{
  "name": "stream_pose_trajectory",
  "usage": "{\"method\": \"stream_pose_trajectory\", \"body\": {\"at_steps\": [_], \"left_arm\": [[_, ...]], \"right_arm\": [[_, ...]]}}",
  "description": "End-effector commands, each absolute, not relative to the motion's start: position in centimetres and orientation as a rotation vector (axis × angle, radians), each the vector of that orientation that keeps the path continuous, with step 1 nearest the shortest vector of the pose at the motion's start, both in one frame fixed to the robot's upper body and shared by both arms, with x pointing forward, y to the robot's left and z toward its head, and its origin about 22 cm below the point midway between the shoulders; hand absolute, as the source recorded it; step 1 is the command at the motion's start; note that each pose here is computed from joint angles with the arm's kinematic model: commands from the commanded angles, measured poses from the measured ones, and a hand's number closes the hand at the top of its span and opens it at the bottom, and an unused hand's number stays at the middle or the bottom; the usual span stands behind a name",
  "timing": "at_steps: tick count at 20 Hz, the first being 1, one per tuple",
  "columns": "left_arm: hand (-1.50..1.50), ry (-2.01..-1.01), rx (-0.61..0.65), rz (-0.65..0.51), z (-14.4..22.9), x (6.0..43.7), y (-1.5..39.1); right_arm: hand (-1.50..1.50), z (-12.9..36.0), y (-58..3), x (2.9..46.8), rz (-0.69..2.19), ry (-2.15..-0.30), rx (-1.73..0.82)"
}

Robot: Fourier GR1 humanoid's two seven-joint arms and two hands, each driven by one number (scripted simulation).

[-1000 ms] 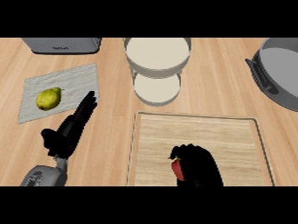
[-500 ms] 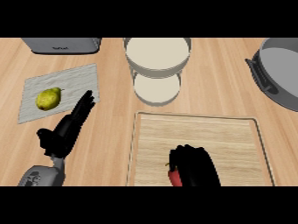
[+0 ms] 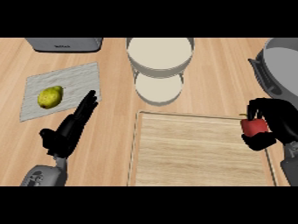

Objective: Pick the bell pepper from the tray and place it in the tiered basket

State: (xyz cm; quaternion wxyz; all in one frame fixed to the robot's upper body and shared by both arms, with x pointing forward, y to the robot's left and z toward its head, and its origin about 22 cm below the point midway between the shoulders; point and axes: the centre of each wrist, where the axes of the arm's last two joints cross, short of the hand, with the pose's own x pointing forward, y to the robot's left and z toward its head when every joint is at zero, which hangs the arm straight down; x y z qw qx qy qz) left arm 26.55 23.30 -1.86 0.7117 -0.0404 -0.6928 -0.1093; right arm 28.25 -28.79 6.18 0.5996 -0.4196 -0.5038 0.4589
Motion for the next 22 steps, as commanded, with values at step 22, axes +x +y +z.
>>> {"method": "stream_pose_trajectory", "body": {"at_steps": [22], "left_arm": [[0.00,-1.546,-0.064,-0.238,-2.2,27.4,24.1]], "right_arm": [[1.50,28.5,-22.2,38.9,0.718,-1.634,-0.599]]}}
